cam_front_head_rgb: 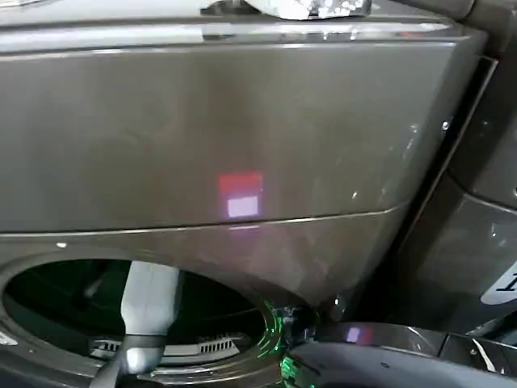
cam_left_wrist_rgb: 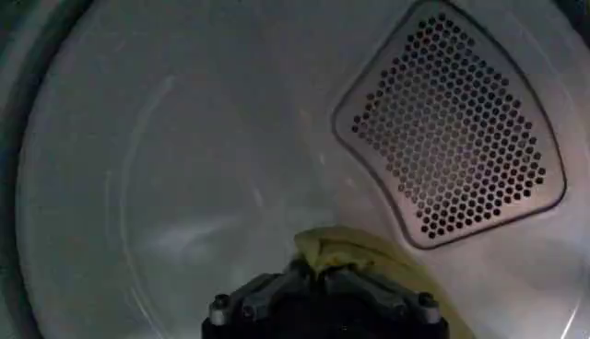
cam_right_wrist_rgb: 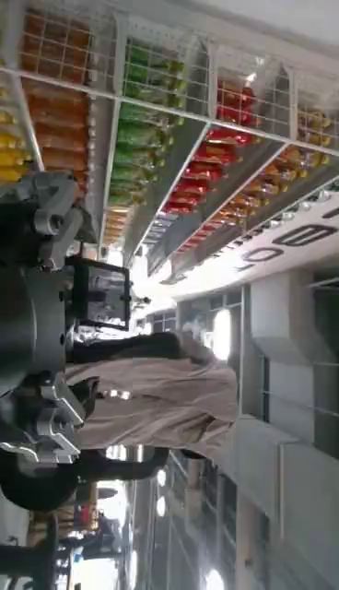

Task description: Grasp the clothes from the dryer.

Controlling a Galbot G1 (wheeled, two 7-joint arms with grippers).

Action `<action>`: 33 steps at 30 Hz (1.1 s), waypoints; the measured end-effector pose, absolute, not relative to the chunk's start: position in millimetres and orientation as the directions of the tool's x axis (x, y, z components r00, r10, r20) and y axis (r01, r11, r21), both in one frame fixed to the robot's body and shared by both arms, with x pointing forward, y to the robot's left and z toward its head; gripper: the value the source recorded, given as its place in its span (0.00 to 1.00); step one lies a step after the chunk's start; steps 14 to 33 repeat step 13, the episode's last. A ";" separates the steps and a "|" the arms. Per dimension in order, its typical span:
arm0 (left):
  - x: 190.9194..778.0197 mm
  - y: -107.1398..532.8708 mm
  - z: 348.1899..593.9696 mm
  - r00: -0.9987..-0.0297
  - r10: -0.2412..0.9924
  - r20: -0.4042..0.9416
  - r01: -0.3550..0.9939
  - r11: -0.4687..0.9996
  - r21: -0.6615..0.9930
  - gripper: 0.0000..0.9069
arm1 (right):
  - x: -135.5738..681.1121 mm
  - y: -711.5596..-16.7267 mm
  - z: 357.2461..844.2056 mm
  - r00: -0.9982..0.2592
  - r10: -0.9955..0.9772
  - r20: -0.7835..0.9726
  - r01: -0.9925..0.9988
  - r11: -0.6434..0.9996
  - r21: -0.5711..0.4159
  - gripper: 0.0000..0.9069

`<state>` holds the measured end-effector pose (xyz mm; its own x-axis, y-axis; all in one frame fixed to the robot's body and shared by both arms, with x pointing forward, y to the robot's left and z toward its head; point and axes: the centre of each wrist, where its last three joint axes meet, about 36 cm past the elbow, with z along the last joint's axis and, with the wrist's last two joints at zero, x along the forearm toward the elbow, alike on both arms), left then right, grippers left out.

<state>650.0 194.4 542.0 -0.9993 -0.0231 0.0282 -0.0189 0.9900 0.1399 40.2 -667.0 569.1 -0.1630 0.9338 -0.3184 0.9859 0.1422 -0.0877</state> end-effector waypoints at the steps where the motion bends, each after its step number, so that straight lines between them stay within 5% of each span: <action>1: 649.8 194.4 541.5 -0.999 -0.023 0.029 -0.019 0.990 0.139 0.00 | 40.3 -666.5 570.2 -0.162 0.935 -0.316 0.986 0.143 -0.082 1.00; 33: 651.7 197.4 538.6 -0.999 -0.028 0.034 -0.023 0.989 0.143 0.00 | 40.1 -664.8 577.3 -0.164 0.945 -0.284 0.986 0.152 -0.065 1.00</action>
